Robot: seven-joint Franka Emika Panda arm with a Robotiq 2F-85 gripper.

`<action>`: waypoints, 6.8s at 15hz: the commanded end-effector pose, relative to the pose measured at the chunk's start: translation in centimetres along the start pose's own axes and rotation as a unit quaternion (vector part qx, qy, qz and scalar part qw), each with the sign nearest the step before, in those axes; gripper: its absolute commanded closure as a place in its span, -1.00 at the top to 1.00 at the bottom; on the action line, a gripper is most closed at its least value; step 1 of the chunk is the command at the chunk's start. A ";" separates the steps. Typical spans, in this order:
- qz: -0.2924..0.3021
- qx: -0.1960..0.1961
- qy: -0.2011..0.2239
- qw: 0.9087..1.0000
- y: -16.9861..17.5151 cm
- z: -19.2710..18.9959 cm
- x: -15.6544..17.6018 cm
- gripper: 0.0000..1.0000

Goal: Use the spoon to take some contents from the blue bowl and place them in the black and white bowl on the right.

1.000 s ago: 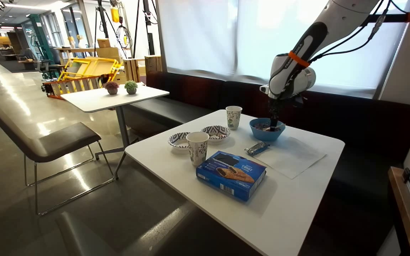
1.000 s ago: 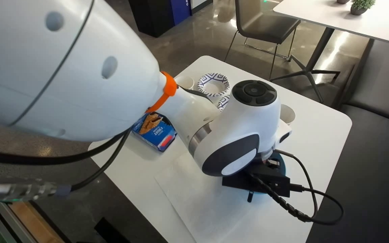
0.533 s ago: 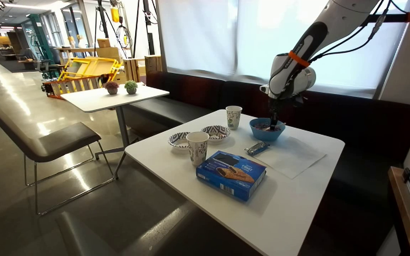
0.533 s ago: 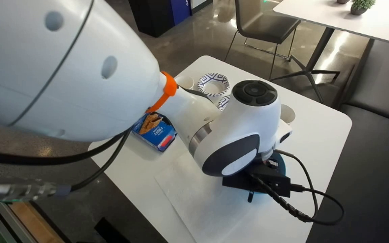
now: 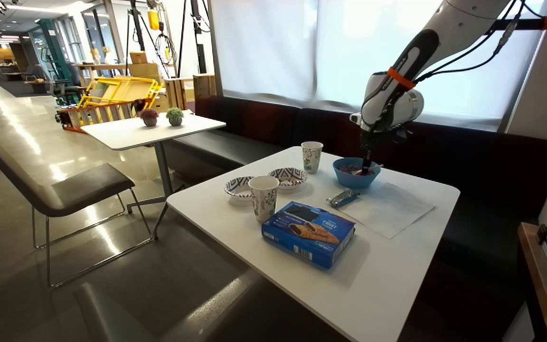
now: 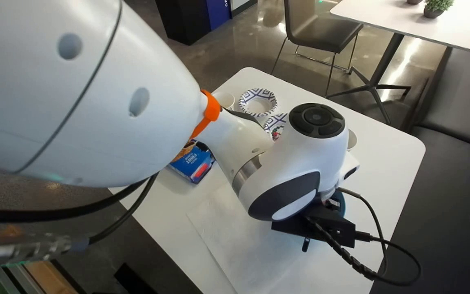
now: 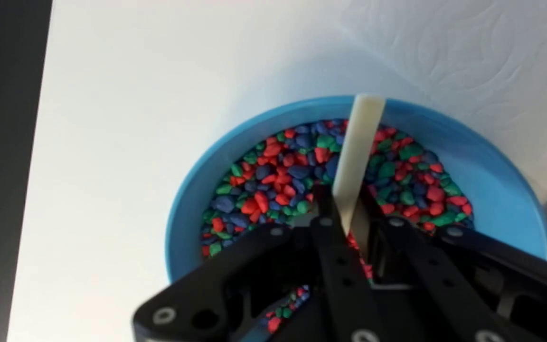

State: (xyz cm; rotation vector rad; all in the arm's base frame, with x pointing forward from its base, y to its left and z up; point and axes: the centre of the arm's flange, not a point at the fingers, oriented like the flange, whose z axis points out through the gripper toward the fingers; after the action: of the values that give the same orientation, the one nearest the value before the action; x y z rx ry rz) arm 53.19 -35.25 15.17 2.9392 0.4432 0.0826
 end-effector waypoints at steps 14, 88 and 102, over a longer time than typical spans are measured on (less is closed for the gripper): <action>0.000 -0.066 -0.071 0.995 1.6 -2.8 -2.1 -0.93; -0.097 0.149 0.104 0.979 6.1 1.3 -3.9 -0.93; -0.146 0.136 0.153 0.968 6.6 -1.0 -6.1 -0.93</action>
State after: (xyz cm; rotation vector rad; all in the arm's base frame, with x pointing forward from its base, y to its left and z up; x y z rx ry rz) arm 50.46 -43.65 16.23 3.0857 0.9537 0.4255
